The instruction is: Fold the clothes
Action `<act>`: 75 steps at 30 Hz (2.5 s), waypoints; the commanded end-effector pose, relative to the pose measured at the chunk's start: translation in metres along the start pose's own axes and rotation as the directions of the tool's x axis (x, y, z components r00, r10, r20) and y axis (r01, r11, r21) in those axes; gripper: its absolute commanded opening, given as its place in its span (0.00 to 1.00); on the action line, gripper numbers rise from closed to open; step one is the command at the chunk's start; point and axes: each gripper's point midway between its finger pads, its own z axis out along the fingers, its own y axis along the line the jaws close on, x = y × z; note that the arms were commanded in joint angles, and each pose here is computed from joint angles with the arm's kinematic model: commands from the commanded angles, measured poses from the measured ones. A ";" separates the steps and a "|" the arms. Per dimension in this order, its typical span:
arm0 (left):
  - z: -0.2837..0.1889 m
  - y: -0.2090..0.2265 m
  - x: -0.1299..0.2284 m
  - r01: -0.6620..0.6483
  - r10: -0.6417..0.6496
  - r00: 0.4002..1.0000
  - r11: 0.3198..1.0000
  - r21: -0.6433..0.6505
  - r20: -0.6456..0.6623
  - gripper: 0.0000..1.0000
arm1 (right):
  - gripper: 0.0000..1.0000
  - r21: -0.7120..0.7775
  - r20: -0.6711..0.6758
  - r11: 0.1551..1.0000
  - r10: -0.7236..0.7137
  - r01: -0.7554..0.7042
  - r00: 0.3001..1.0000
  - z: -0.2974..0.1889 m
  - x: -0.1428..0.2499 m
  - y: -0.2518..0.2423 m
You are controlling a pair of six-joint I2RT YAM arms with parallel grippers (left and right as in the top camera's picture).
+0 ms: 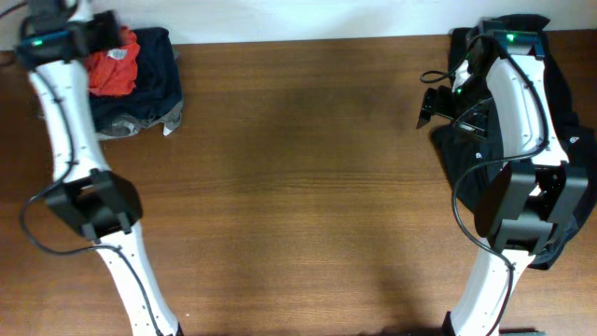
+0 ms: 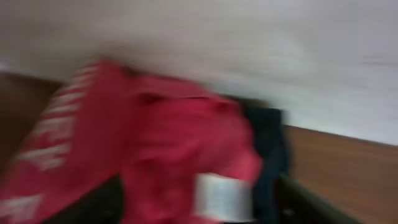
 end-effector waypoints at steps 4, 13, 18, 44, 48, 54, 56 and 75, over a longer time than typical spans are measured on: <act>-0.002 0.053 0.002 0.096 -0.095 0.995 0.992 -0.086 0.012 0.68 | 0.88 0.000 0.037 1.000 -0.022 0.022 0.999 -0.013 0.000 0.003; 0.046 0.058 0.027 0.089 -0.089 0.996 0.994 -0.059 -0.001 0.65 | 0.88 -0.017 0.033 1.000 -0.022 0.023 0.999 -0.013 0.001 0.006; 0.069 0.063 0.038 0.090 -0.090 0.996 0.994 -0.061 0.006 0.65 | 0.88 -0.016 0.027 1.000 -0.021 0.022 0.999 -0.013 0.003 0.006; 0.091 -0.017 0.052 0.031 -0.029 0.999 0.995 0.093 -0.032 0.18 | 0.88 -0.022 0.025 0.999 -0.048 0.049 0.999 -0.011 0.006 0.018; 0.092 -0.038 0.060 -0.038 0.045 0.997 0.993 0.116 -0.057 0.52 | 0.88 -0.021 0.024 0.999 -0.047 0.048 0.999 -0.011 0.006 0.017; 0.092 -0.029 0.065 -0.076 0.079 0.993 0.996 0.037 -0.082 0.81 | 0.88 -0.014 0.026 0.999 -0.047 0.048 0.999 -0.011 0.005 0.016; 0.087 -0.025 0.062 -0.077 0.079 0.994 0.997 0.028 -0.081 0.81 | 0.88 -0.011 0.026 0.999 -0.047 0.047 0.999 -0.011 0.005 0.015; -0.028 0.021 -0.025 -0.105 0.109 0.992 0.992 -0.067 0.058 0.86 | 0.88 0.004 0.031 0.999 -0.047 0.047 0.998 -0.011 0.004 0.013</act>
